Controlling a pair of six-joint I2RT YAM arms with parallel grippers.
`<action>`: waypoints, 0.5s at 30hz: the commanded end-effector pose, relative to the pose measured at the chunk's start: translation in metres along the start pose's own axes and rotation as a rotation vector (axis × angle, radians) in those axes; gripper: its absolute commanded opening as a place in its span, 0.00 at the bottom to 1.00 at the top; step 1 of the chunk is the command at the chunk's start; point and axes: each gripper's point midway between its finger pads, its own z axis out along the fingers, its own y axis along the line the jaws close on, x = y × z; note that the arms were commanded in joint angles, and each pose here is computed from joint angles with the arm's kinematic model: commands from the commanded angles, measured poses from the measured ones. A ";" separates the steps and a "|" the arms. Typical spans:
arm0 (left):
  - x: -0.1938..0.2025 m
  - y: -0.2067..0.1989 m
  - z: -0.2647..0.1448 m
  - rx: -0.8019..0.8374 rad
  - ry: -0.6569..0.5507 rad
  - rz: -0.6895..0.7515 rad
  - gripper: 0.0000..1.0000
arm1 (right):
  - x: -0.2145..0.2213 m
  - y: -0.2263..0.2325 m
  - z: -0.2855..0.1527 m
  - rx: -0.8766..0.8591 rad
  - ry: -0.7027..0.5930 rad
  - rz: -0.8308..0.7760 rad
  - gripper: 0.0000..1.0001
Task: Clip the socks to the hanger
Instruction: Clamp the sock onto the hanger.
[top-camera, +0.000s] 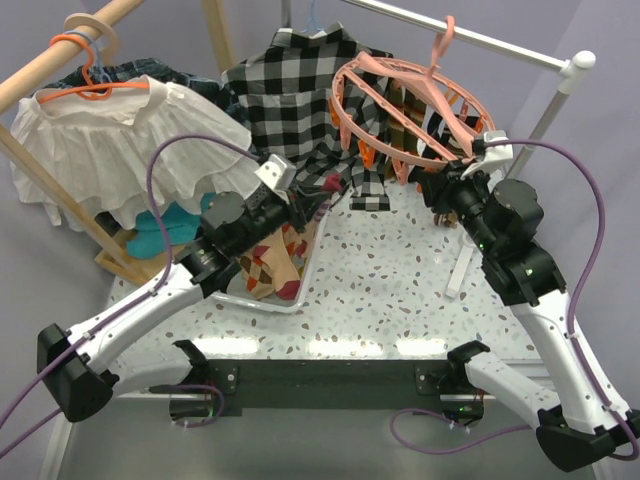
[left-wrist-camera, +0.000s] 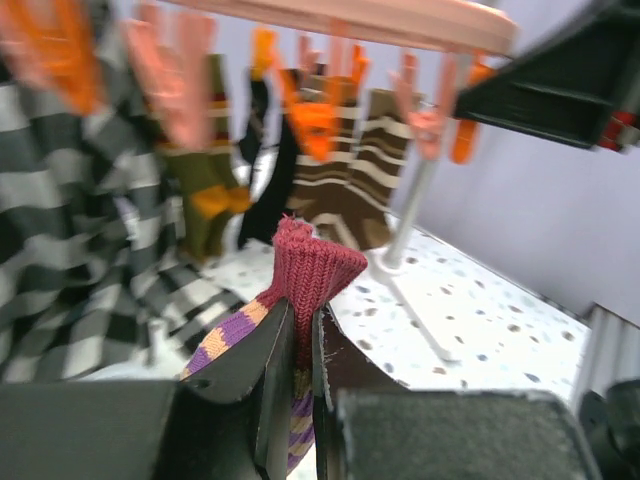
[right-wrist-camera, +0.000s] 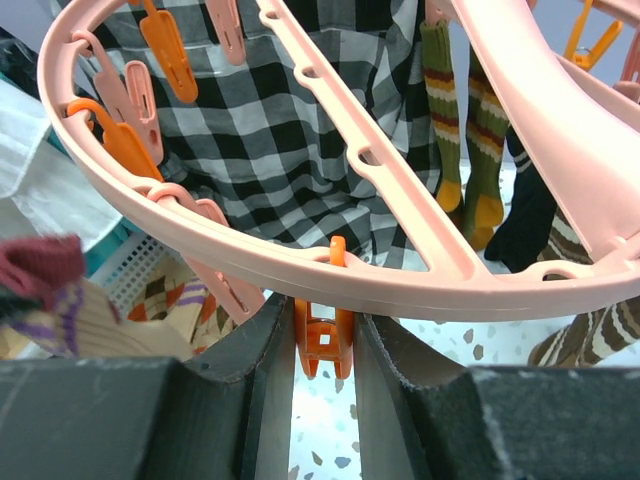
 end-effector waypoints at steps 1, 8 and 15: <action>-0.016 -0.062 0.019 0.217 -0.125 0.033 0.00 | -0.024 0.012 -0.004 -0.043 -0.052 0.021 0.00; 0.019 -0.107 0.059 0.332 -0.171 -0.013 0.00 | -0.025 0.018 -0.005 -0.070 -0.054 0.052 0.00; 0.036 -0.122 0.093 0.372 -0.173 -0.060 0.00 | -0.027 0.023 -0.006 -0.094 -0.060 0.076 0.00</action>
